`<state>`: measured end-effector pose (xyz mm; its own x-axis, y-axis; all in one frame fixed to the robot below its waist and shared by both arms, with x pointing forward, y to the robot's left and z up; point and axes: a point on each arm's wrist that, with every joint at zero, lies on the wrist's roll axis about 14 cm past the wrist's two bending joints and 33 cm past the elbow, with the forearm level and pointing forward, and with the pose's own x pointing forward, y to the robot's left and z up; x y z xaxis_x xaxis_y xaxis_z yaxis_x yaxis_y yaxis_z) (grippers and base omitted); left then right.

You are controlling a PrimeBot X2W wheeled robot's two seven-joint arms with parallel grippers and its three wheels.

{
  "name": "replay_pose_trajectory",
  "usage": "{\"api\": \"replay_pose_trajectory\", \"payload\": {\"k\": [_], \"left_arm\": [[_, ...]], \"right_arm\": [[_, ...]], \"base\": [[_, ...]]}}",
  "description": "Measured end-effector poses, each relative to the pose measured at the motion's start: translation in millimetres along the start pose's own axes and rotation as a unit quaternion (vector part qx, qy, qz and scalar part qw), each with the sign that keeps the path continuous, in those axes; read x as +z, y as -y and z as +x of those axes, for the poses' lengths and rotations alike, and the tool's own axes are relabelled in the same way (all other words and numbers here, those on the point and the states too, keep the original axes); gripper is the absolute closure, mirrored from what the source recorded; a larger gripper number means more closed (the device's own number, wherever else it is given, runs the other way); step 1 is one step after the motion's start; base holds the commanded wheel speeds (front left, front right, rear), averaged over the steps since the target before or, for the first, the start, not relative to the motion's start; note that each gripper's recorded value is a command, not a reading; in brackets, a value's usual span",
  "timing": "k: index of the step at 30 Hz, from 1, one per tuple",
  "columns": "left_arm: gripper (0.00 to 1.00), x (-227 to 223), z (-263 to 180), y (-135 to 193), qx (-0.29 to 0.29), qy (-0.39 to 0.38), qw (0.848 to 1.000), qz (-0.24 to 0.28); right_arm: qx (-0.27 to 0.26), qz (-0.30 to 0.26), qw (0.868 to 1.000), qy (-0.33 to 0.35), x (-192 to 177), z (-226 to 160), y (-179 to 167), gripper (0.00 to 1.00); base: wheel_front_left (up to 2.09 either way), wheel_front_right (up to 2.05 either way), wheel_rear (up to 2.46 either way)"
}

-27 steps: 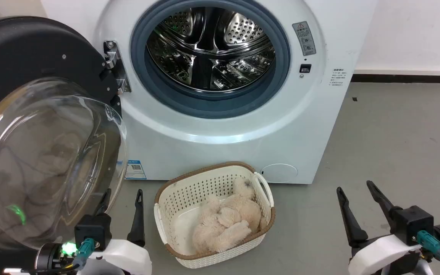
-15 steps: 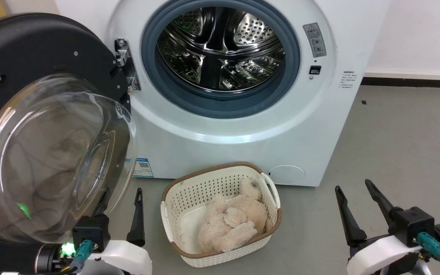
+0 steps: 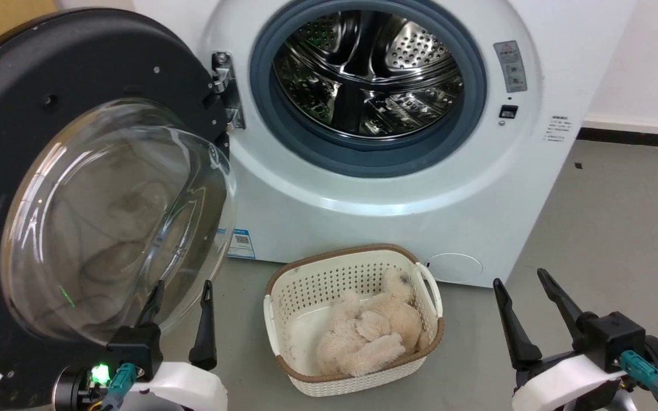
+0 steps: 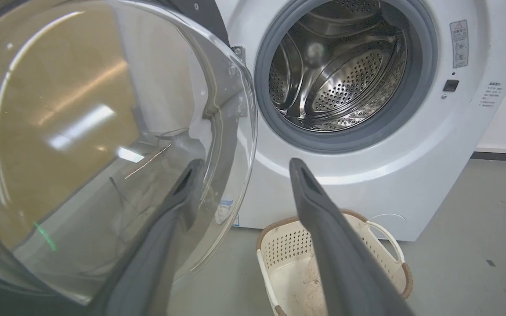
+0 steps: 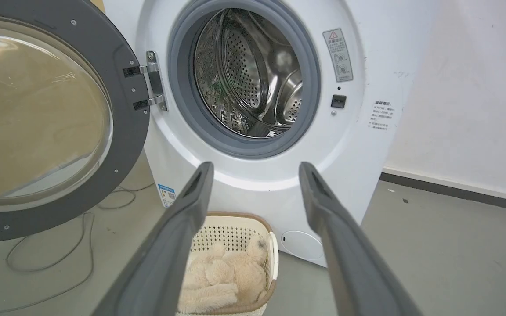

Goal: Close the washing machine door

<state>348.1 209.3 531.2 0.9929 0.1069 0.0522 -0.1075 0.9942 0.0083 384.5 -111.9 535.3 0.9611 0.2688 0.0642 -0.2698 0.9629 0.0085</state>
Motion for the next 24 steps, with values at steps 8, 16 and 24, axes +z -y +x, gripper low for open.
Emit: {"api": "replay_pose_trajectory", "payload": {"k": [8,16,24], "left_arm": [[0.0,2,-9,-16,0.026,0.008,1.0,-0.002],[0.0,4,-21,-34,0.055,0.016,0.998,-0.003],[0.0,7,-33,-53,0.087,0.023,0.996,-0.005]], "right_arm": [[0.029,0.011,0.999,0.008,1,9,-19,0.0],[0.061,0.016,0.998,0.015,3,18,-39,0.0],[0.096,0.027,0.995,0.015,-1,25,-63,0.0]], "base": [[0.0,0.0,0.0],[0.0,0.0,0.0],[0.0,0.0,0.0]]}}
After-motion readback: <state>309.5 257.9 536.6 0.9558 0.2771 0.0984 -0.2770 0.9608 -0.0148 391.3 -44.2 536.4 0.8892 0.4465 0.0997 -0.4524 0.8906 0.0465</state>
